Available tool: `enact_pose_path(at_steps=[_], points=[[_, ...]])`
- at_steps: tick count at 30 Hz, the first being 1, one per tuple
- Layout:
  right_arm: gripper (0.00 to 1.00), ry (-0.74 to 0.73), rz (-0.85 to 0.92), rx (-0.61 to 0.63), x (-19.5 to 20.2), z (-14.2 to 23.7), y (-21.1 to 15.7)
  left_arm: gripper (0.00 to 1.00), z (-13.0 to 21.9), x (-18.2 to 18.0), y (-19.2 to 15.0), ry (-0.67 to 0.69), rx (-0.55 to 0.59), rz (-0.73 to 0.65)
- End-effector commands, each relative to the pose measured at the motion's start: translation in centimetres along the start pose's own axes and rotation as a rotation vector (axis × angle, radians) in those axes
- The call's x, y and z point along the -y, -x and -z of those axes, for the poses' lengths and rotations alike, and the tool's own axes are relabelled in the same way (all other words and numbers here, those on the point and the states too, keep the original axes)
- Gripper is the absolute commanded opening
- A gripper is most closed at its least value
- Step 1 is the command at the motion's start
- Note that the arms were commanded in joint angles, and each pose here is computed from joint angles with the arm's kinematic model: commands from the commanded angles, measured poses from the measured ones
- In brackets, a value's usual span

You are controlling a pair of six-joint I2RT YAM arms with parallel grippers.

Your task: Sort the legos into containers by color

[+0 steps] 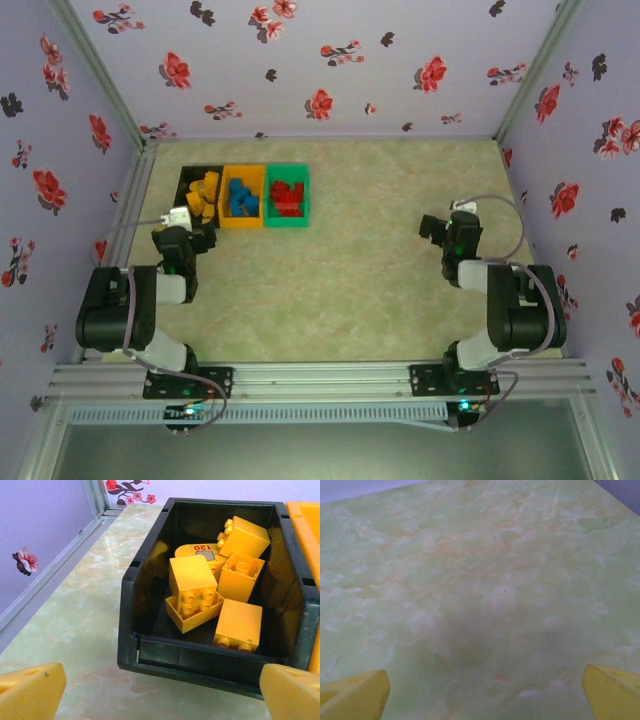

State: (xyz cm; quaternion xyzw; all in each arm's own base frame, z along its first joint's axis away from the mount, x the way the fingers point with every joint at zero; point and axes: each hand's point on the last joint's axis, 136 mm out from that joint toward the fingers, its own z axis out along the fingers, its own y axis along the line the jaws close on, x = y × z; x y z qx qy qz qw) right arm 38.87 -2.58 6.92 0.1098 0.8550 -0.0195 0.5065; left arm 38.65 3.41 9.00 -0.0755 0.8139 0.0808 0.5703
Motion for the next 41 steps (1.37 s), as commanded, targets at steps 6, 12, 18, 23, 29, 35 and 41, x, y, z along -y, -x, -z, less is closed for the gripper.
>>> enact_pose_path(at_steps=[6, 12, 18, 23, 29, 35, 41], points=[[0.99, 0.121, 0.026, 0.144, -1.5, 0.3, 1.7, 1.0, -0.1, -0.8, 0.9, 0.039, 0.036, 0.02], [0.99, 0.113, 0.026, 0.125, -1.4, 0.2, 1.7, 1.0, -0.2, -0.6, 1.0, 0.034, 0.033, 0.016], [0.99, 0.117, 0.031, 0.131, -1.5, 0.2, 1.8, 1.0, -0.2, -0.6, 0.9, 0.035, 0.032, 0.016], [0.99, 0.116, 0.031, 0.128, -1.4, 0.2, 1.7, 1.0, -0.2, -0.6, 0.9, 0.033, 0.032, 0.016], [0.99, 0.118, 0.032, 0.127, -1.5, 0.2, 1.7, 1.0, -0.2, -0.6, 0.9, 0.035, 0.033, 0.016], [0.99, 0.117, 0.032, 0.121, -1.5, 0.1, 1.7, 1.0, -0.2, -0.6, 0.9, 0.033, 0.032, 0.016], [0.99, 0.118, 0.033, 0.127, -1.5, 0.2, 1.7, 1.0, -0.2, -0.6, 0.9, 0.034, 0.033, 0.016]])
